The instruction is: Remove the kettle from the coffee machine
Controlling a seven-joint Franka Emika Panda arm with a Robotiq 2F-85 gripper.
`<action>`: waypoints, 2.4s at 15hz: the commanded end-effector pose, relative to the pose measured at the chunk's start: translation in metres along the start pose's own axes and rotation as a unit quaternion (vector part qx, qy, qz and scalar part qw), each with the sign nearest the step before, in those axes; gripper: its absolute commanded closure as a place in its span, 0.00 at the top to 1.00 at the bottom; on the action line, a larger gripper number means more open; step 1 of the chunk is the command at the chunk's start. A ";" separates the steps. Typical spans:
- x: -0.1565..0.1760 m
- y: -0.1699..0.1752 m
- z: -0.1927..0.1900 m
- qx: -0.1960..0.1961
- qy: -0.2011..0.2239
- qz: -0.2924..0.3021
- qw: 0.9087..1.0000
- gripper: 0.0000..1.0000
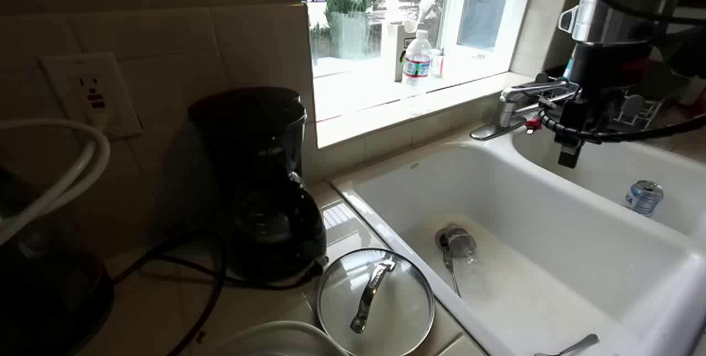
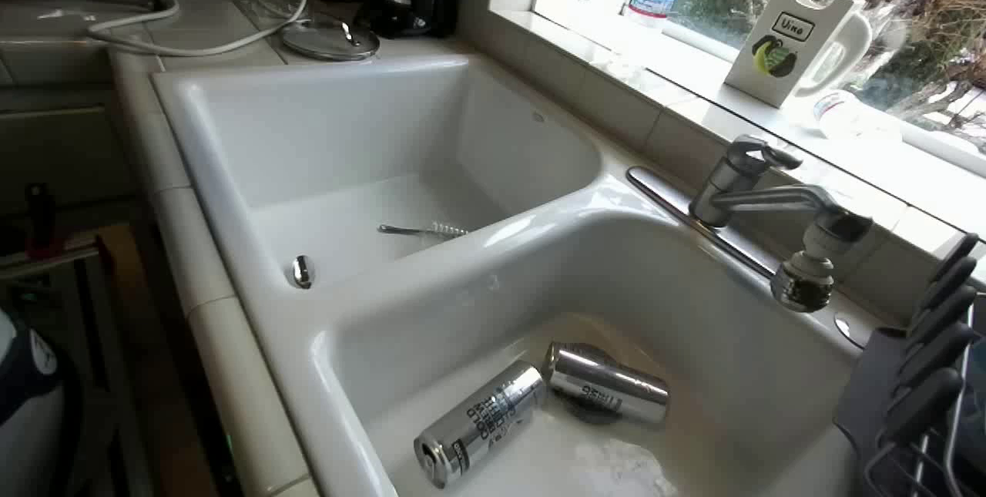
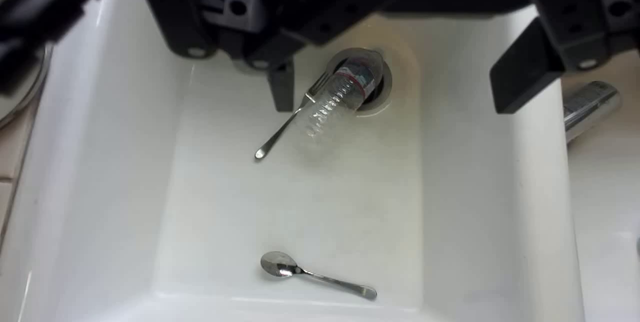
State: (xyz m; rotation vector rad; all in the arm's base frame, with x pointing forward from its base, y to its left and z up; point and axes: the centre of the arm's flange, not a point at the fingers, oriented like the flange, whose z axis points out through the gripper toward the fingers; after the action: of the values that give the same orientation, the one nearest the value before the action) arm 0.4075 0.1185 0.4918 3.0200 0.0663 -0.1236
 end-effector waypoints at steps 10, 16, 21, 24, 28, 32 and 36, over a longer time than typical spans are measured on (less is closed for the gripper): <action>0.033 -0.056 -0.018 -0.004 -0.024 0.011 1.000 1.00; 0.073 -0.179 -0.016 -0.010 -0.099 0.090 0.991 1.00; 0.056 -0.190 0.008 -0.021 -0.097 0.093 0.991 1.00; 0.059 -0.179 0.001 -0.017 -0.091 0.099 0.991 1.00; 0.069 -0.187 0.002 -0.027 -0.101 0.123 0.987 1.00; 0.081 -0.233 0.003 -0.053 -0.036 0.047 0.997 1.00; 0.067 -0.279 -0.005 -0.028 0.021 -0.012 0.999 1.00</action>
State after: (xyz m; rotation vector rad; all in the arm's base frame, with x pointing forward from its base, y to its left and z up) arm 0.4614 0.3684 0.4576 2.9367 0.0023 -0.1543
